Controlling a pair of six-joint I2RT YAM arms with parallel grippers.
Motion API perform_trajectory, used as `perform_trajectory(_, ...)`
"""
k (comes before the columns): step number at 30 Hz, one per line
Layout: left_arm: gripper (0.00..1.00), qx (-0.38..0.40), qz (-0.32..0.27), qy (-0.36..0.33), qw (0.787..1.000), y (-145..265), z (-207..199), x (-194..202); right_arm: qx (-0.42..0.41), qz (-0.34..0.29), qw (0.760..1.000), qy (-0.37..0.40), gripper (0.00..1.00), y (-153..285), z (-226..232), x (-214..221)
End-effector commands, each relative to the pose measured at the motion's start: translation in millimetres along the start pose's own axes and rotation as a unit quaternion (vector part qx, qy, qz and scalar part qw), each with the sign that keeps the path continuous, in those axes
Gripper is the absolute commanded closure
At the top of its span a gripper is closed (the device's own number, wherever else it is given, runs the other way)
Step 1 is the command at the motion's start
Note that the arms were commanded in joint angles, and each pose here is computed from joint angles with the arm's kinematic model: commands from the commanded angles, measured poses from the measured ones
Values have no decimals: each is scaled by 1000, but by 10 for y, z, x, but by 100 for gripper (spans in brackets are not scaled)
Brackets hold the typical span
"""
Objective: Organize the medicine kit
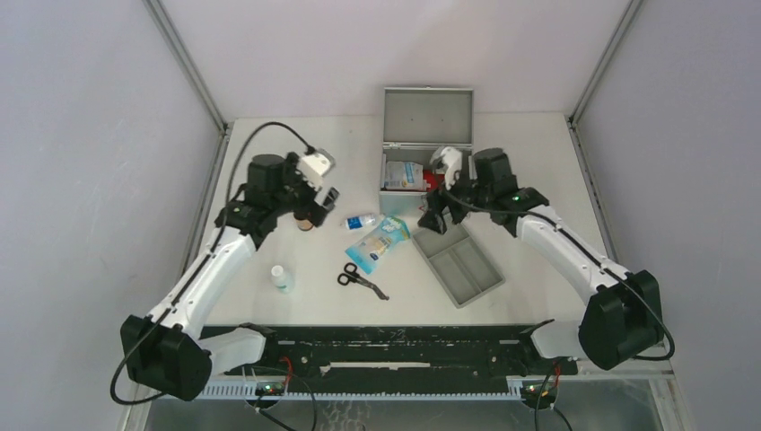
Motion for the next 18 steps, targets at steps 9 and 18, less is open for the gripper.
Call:
perform_trajectory(9, 0, -284, -38, 147, 947, 826, 1071, -165, -74, 135, 983, 105, 21, -918, 852, 726)
perform_trajectory(18, 0, -314, -66, 146, 936, 1000, 1033, -173, -58, 230, 964, 123, 27, -1424, 1068, 1083)
Point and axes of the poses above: each gripper's point midway between its finger pads, its own y axis back along the fingers, its own z axis along the line the jaws close on, x = y × z, the point moved 6 cm from there along y, back along the fingers, and after that the axes turned 12 degrees about -y, right-handed, at the moved point
